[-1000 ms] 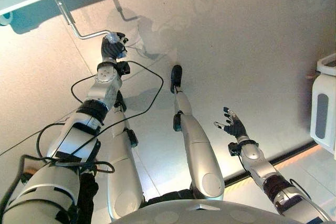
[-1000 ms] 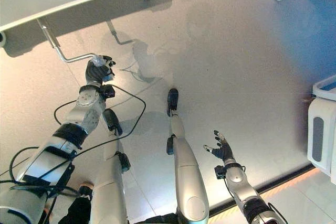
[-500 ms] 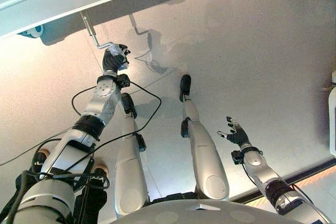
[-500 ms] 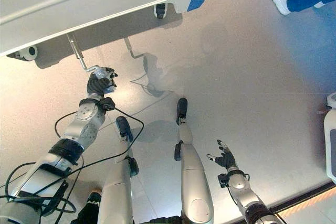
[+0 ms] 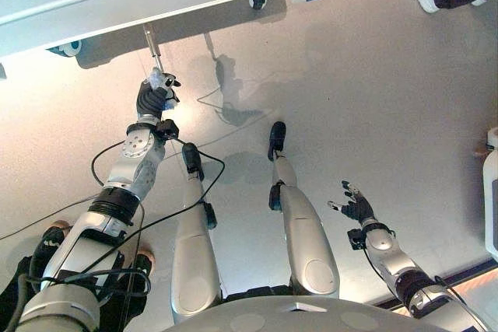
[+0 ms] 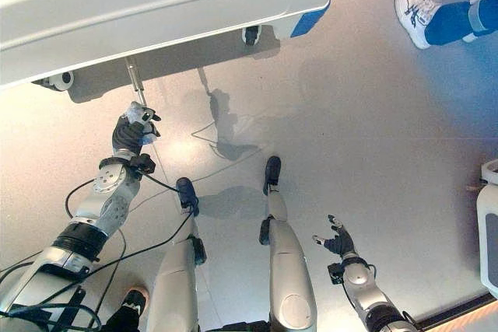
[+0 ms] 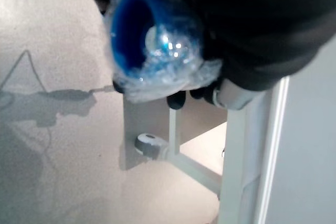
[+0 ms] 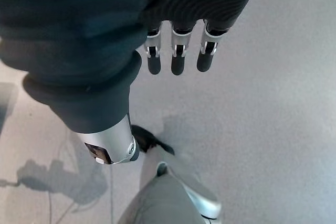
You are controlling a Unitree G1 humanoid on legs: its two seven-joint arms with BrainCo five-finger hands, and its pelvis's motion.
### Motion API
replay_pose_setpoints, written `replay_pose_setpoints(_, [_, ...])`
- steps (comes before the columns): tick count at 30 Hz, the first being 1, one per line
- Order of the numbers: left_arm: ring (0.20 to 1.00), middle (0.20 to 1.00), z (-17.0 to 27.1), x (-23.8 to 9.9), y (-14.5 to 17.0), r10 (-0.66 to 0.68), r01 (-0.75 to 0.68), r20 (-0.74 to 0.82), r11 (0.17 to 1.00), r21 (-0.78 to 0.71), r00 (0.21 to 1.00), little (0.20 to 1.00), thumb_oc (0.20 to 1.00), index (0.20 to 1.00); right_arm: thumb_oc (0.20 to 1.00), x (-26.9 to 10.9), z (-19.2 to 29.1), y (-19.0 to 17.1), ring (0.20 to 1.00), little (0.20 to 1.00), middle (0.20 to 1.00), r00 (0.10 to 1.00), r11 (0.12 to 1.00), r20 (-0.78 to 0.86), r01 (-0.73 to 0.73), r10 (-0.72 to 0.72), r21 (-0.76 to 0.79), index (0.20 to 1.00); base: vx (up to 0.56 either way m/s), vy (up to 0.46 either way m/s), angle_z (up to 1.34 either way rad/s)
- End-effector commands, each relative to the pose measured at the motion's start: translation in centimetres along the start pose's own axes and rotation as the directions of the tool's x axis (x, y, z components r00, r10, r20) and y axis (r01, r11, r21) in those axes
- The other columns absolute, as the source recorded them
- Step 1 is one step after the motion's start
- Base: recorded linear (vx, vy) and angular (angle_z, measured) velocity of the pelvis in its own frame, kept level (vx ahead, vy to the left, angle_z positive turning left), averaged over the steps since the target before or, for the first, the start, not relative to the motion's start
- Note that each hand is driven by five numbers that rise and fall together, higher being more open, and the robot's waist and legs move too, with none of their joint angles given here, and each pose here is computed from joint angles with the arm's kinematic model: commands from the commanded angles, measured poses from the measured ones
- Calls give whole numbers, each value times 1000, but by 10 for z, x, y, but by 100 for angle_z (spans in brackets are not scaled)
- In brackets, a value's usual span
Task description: Raise the hospital bed
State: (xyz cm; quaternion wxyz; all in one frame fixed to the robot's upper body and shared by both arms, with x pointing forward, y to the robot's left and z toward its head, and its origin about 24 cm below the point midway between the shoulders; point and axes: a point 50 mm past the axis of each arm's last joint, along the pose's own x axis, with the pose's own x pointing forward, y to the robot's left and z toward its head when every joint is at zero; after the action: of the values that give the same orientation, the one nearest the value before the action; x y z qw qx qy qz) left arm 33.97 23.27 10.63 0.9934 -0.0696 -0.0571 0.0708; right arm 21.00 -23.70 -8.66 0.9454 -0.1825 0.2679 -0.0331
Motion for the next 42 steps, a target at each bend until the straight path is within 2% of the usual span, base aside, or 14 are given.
replay_pose_setpoints(1, [200, 200, 20, -22, -14, -186, 185, 164, 983, 16, 969, 200, 200, 200, 1000, -11, -25, -9, 1000, 1000, 1000, 996, 1000, -91, 18, -20, -19, 1000, -3, 13, 6])
replay_pose_setpoints(3, [200, 200, 20, -22, -14, -185, 185, 164, 983, 16, 969, 200, 200, 200, 1000, -11, -25, -9, 1000, 1000, 1000, 996, 1000, -91, 18, -19, -19, 1000, 0, 11, 6])
replay_pose_setpoints(7, [200, 200, 17, -29, 13, -124, 117, 138, 992, 53, 983, 200, 200, 200, 1000, -16, -34, -12, 1000, 1000, 1000, 993, 999, -120, 20, -23, -30, 1000, 4, 25, 15])
replay_pose_setpoints(19, [200, 200, 4, -30, 45, 6, -12, 73, 997, 82, 997, 200, 200, 200, 1000, -22, -45, -11, 1000, 1000, 1000, 987, 999, -156, 21, -25, -24, 1000, 12, 24, 12])
replay_pose_setpoints(28, [200, 200, -3, -23, 65, 98, -100, 18, 985, 144, 995, 200, 200, 200, 1000, -21, -42, -8, 1000, 1000, 1000, 990, 1000, -144, 6, -8, -16, 1000, 10, 14, 6])
replay_pose_setpoints(29, [200, 200, -3, -16, 73, 146, -143, -2, 974, 176, 989, 200, 200, 200, 1000, -20, -39, -5, 1000, 1000, 1000, 991, 1000, -132, -6, 4, -14, 1000, 0, 0, 0])
replay_pose_setpoints(42, [200, 200, 12, 15, 77, 252, -244, -7, 944, 220, 968, 200, 200, 200, 1000, -12, -10, 0, 1000, 1000, 1000, 1000, 1000, -4, -22, 22, 17, 1000, 5, 11, 1])
